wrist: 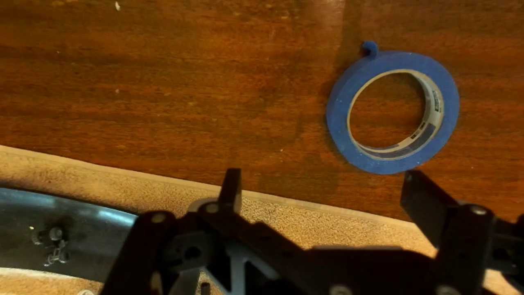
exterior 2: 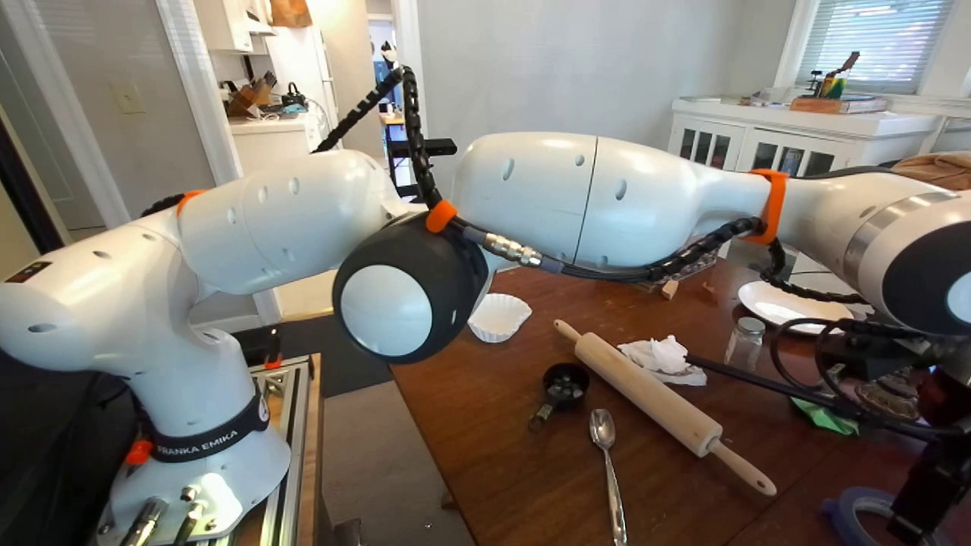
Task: Move the masking tape forward
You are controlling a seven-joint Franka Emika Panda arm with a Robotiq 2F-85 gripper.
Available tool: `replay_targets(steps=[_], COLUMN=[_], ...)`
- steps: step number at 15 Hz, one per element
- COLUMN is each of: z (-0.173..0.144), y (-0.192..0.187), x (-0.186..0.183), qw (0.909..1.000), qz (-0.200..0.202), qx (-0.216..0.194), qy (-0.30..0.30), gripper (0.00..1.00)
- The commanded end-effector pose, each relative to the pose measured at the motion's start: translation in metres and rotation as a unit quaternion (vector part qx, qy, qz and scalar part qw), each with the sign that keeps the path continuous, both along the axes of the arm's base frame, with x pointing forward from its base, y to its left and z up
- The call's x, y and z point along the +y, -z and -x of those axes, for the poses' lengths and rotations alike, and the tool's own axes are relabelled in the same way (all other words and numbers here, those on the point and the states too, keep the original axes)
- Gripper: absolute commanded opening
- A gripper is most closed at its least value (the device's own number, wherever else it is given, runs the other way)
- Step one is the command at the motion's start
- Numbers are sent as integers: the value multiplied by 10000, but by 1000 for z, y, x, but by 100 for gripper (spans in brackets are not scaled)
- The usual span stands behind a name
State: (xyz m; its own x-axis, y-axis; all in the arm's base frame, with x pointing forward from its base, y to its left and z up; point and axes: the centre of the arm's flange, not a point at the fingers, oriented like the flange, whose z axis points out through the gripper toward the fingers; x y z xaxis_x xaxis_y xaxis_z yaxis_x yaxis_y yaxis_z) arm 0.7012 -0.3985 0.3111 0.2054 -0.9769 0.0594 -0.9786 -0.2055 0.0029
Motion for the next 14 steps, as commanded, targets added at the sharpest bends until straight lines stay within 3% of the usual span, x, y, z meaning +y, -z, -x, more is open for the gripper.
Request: replay_targets(steps=[1,4,9,10,14], z=[66,60,53,-11,-12], y=[2,3,-3,-12,-12], x=[36,41,47,10,11], qw=[9982,9945,9933,9945,9943], qz=[-7,104,137,92,94], qx=[-109,-239,-259,-243,-247], qy=[-590,-1011,-1116,-1018,-1029], gripper=[100,100,100,100,100])
